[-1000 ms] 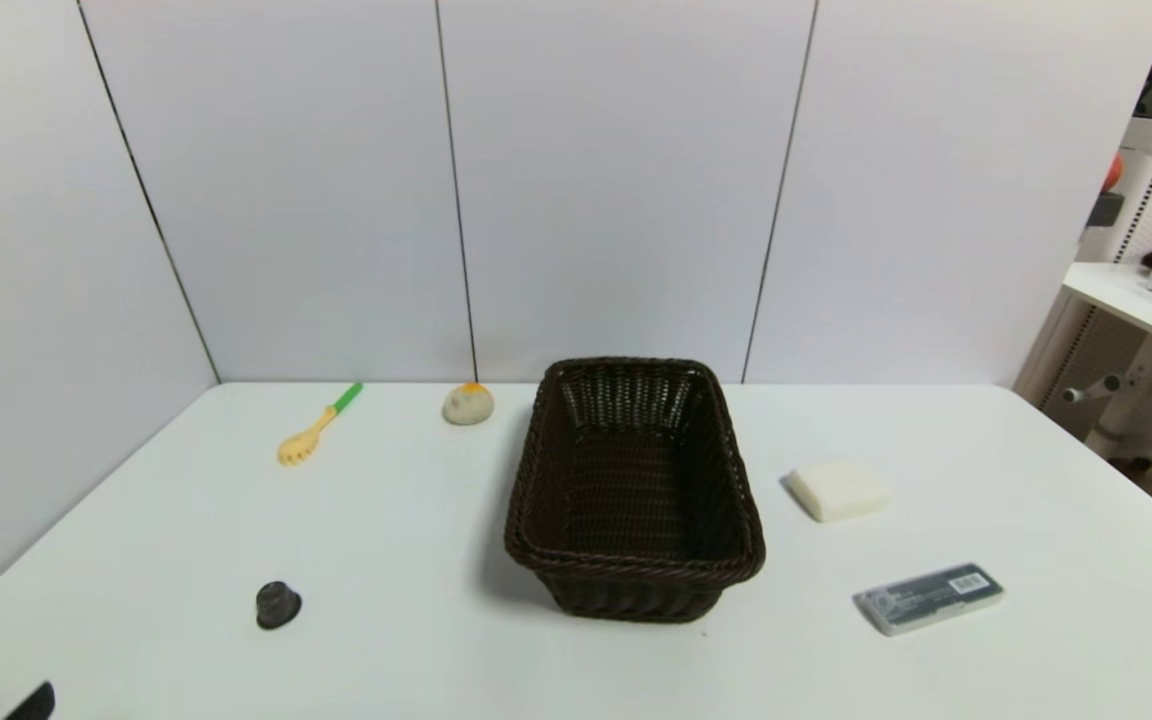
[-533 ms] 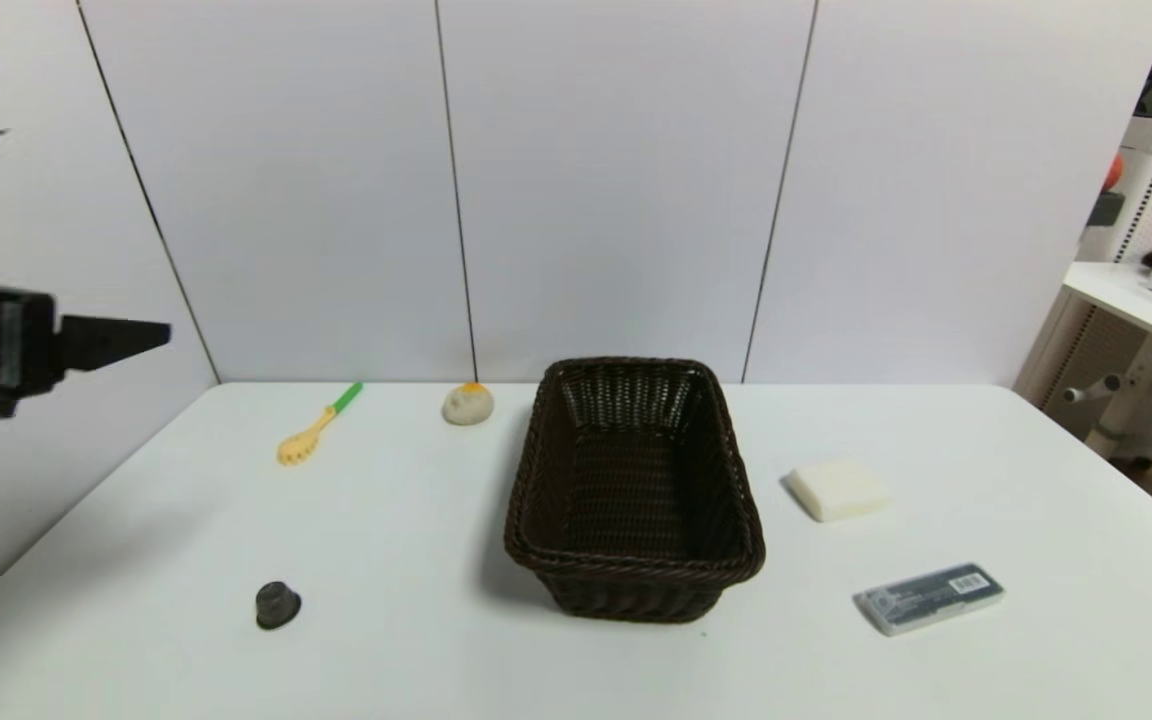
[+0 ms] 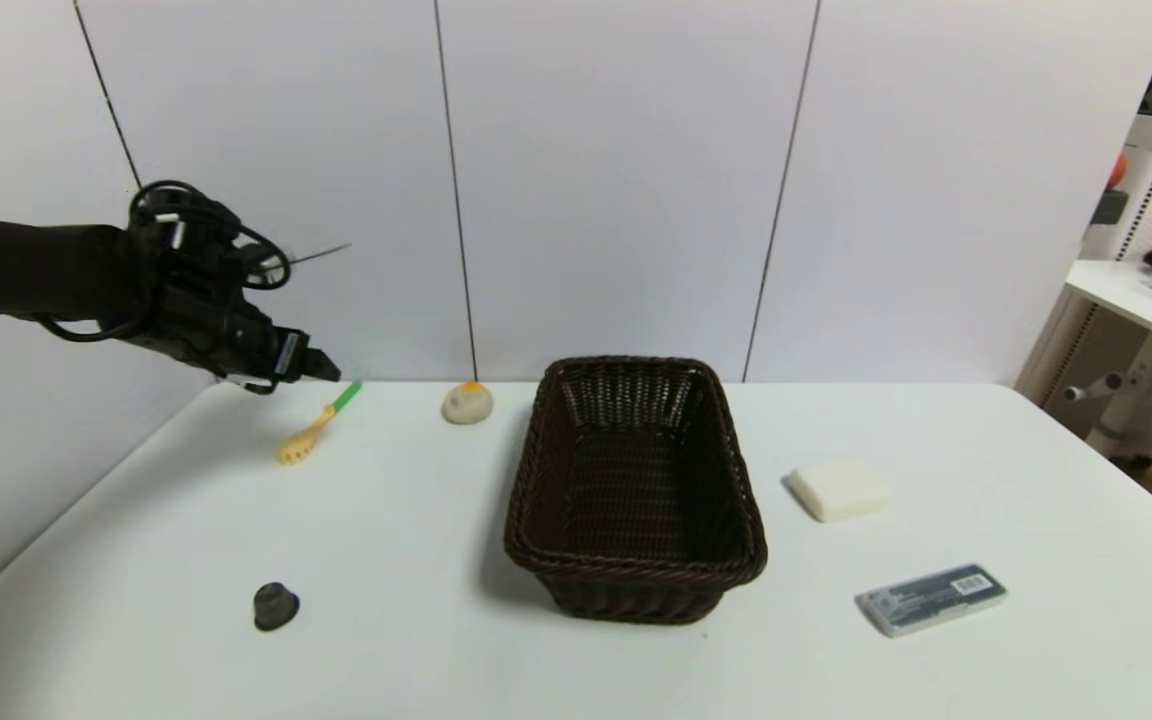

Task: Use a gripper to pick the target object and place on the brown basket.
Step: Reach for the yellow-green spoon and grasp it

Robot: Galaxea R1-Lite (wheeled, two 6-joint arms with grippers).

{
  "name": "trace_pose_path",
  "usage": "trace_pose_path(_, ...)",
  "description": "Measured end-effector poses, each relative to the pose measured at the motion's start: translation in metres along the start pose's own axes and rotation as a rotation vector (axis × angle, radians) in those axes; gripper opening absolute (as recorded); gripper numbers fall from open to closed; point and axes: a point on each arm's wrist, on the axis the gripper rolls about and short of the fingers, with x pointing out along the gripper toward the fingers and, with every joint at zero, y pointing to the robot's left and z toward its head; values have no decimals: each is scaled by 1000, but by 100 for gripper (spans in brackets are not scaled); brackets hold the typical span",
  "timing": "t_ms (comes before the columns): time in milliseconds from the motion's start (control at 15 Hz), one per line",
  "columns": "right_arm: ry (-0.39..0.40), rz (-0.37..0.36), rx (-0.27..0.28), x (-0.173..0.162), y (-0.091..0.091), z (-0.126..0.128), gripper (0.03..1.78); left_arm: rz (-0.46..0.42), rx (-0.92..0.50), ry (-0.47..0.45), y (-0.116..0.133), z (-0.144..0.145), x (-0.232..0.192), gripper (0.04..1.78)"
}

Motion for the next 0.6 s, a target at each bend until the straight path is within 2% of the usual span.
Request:
trace_pose_path(267,0,0,0,0,0,0,170,-8,-11,55,8,-5,67,169)
trace_pose_path(600,0,1,0,0,0,0,170,-12,-18,102,13,-20,112,169)
